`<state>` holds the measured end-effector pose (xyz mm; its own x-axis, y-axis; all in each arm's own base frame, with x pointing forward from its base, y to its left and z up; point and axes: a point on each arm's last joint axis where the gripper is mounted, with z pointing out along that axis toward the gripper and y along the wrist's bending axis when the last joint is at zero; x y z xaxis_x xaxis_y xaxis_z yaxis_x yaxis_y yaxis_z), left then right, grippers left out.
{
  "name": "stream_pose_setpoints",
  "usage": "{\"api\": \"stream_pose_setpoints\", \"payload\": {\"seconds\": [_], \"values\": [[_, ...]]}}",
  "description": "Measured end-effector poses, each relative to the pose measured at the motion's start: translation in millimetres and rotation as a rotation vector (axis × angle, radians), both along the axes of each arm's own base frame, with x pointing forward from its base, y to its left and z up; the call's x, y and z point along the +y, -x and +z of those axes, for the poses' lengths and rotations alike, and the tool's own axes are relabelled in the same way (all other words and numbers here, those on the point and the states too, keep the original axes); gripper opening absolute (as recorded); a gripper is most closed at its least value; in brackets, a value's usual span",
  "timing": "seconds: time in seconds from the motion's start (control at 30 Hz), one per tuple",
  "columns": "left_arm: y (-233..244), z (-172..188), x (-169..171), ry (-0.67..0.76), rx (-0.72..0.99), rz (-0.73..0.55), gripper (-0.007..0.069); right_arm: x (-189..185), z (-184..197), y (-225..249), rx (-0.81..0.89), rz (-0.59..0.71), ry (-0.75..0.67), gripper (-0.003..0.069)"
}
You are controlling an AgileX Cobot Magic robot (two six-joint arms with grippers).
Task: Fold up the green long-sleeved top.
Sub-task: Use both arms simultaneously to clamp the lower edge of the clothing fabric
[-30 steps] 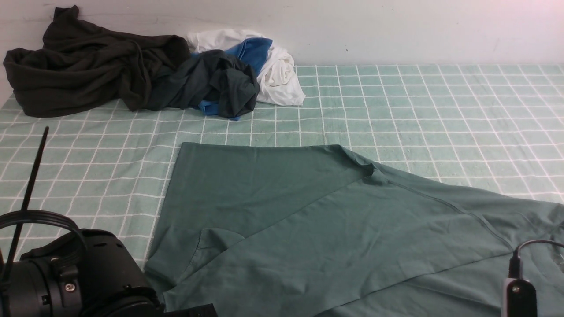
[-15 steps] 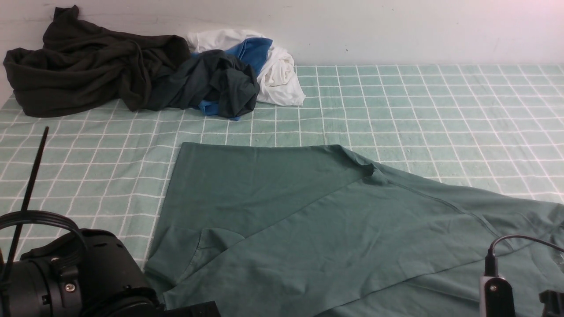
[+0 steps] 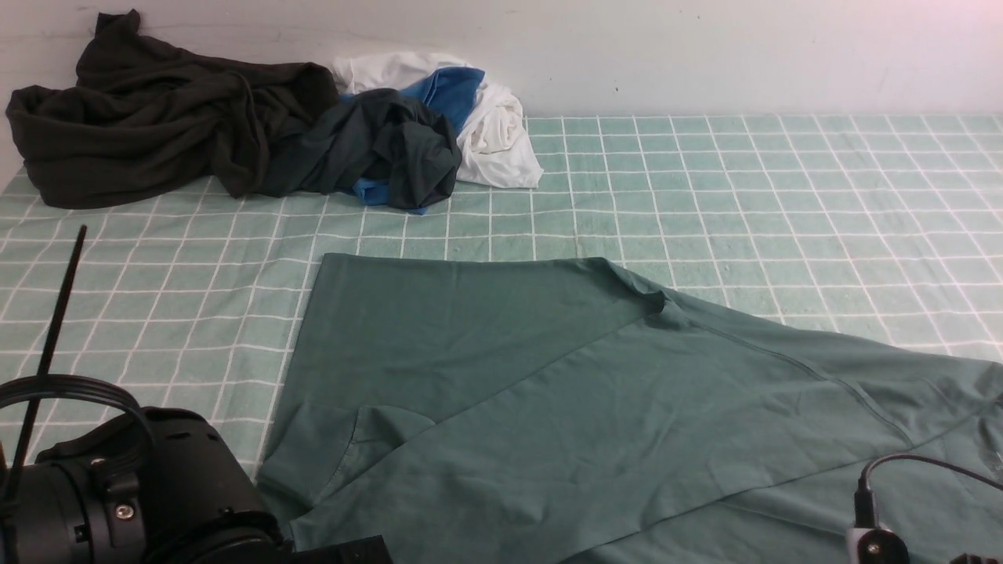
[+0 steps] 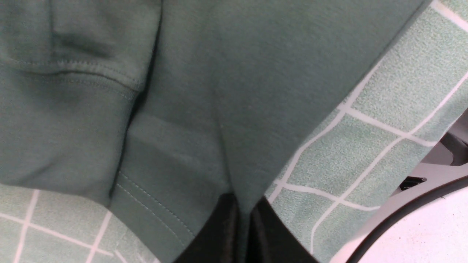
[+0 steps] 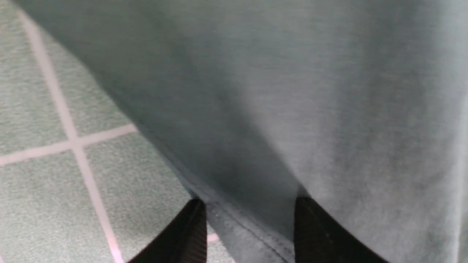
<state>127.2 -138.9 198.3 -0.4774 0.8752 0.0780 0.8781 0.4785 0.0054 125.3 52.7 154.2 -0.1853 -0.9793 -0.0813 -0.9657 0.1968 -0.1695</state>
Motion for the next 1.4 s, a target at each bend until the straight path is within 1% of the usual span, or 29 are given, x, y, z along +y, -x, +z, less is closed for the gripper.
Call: {"api": "stream_pose_setpoints", "payload": {"seconds": [0.1, 0.17, 0.43, 0.63, 0.67, 0.7, 0.73, 0.9, 0.93, 0.97, 1.03, 1.17, 1.4], "values": [[-0.1, 0.0, -0.1, 0.001, -0.001, 0.000, 0.0006, 0.1, -1.4, 0.7, -0.006, 0.036, 0.001, 0.0365], [-0.1, 0.0, -0.1, 0.001, -0.001, 0.000, 0.0006, 0.3, -1.3, 0.2, -0.011, 0.048, 0.001, 0.0375], [-0.1, 0.0, -0.1, 0.001, -0.001, 0.000, 0.0006, 0.9, -1.0, -0.9, -0.025, 0.067, -0.003, 0.0375], [-0.1, 0.0, -0.1, 0.001, -0.001, 0.000, 0.0006, 1.2, -1.8, -1.3, -0.035, 0.070, -0.007, 0.0306], [-0.1, 0.0, -0.1, 0.001, -0.001, 0.000, 0.0006, 1.4, -2.2, -1.6, -0.035, 0.070, -0.007, 0.0291], [-0.1, 0.0, -0.1, 0.001, -0.001, 0.000, 0.0006, 1.5, -2.9, -1.8, -0.031, 0.070, -0.006, 0.0260], [-0.1, 0.0, -0.1, 0.001, -0.001, 0.000, 0.0006, 1.5, -3.0, -1.9, -0.031, 0.070, -0.006, 0.0260], [-0.1, 0.0, -0.1, 0.001, -0.001, 0.000, 0.0006, 3.5, -0.1, -5.9, -0.054, 0.064, -0.018, 0.0127], [-0.1, 0.0, -0.1, 0.001, -0.001, 0.000, 0.0006, 3.5, -0.1, -5.9, -0.054, 0.064, -0.019, 0.0123], [-0.1, 0.0, -0.1, 0.001, -0.001, 0.000, 0.0006, 4.6, 2.3, -8.3, -0.063, 0.059, -0.024, 0.0090], [-0.1, 0.0, -0.1, 0.001, -0.001, 0.000, 0.0006, 5.2, 3.8, -9.2, -0.062, 0.055, -0.026, 0.0056], [-0.1, 0.0, -0.1, 0.001, -0.001, 0.000, 0.0006, 5.2, 4.7, -8.9, -0.049, 0.050, -0.024, 0.0022], [-3.6, 1.1, 2.1, -0.019, -0.027, -0.001, 0.0006, 7.3, 15.0, -15.2, -0.046, 0.045, -0.016, 0.0012]]}}
